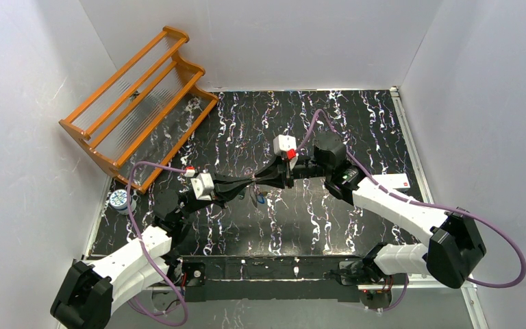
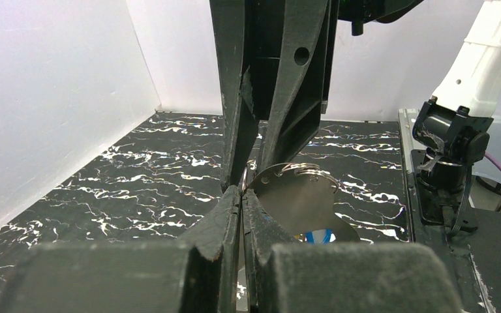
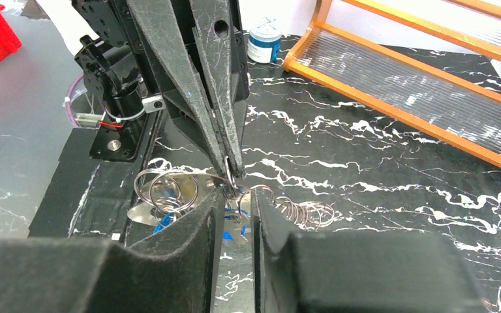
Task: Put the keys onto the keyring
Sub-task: Adjust the key on the keyring.
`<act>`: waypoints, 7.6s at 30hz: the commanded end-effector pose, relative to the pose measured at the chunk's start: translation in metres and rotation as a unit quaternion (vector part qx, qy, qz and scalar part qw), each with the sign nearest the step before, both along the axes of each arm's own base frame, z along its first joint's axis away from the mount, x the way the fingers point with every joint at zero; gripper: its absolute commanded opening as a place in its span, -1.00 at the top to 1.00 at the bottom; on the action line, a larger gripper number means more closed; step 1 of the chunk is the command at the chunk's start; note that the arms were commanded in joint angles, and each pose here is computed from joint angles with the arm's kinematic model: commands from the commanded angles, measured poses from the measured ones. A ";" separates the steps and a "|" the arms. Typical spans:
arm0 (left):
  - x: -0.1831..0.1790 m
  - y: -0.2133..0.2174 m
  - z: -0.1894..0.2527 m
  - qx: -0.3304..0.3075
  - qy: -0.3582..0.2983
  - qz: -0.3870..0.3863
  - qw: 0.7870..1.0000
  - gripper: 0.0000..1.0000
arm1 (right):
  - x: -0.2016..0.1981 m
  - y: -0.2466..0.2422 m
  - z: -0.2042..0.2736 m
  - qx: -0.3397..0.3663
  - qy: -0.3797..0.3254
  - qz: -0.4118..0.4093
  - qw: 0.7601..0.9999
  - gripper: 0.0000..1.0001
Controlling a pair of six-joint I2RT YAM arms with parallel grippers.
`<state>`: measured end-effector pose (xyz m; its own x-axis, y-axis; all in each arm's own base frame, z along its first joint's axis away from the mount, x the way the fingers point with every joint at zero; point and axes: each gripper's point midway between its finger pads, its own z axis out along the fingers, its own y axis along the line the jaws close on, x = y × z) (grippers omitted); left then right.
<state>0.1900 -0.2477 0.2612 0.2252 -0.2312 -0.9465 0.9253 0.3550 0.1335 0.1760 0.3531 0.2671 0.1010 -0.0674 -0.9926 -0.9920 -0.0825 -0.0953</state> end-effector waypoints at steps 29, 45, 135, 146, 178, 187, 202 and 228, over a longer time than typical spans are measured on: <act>0.030 0.020 -0.023 0.151 -0.033 0.100 0.983 -0.10 | 0.016 -0.018 0.001 -0.093 -0.025 -0.052 0.994 0.97; 0.031 0.019 -0.049 0.276 -0.020 0.056 0.959 0.03 | 0.031 -0.018 -0.059 -0.257 0.041 -0.111 0.959 0.97; -0.018 -0.008 -0.093 0.093 0.037 0.010 0.995 1.00 | -0.021 -0.012 -0.062 -0.068 -0.012 -0.049 0.996 -0.08; -0.025 -0.010 -0.079 0.065 0.028 -0.008 0.997 1.00 | -0.024 -0.011 -0.049 -0.020 -0.051 -0.042 0.998 -0.21; -0.027 -0.017 -0.064 0.059 0.012 -0.031 0.998 1.00 | -0.028 0.001 -0.070 -0.035 -0.055 0.006 0.998 0.35; -0.027 -0.018 -0.060 0.055 0.009 -0.033 0.998 1.00 | -0.026 0.004 -0.071 -0.033 -0.059 0.006 0.998 0.79; -0.018 -0.009 -0.065 0.056 0.009 0.010 0.998 0.43 | -0.028 0.000 -0.073 -0.086 -0.042 0.022 0.995 0.97; -0.026 0.000 -0.119 0.266 0.039 -0.026 0.963 0.33 | -0.030 0.014 -0.129 -0.276 0.148 0.010 0.950 0.97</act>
<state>0.1763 -0.2468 0.1516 0.1667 0.2344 -0.9577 0.9299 0.2856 0.2317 0.1500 0.3605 0.1388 -0.0995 -0.5627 -0.8207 -0.9823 -0.0758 0.1710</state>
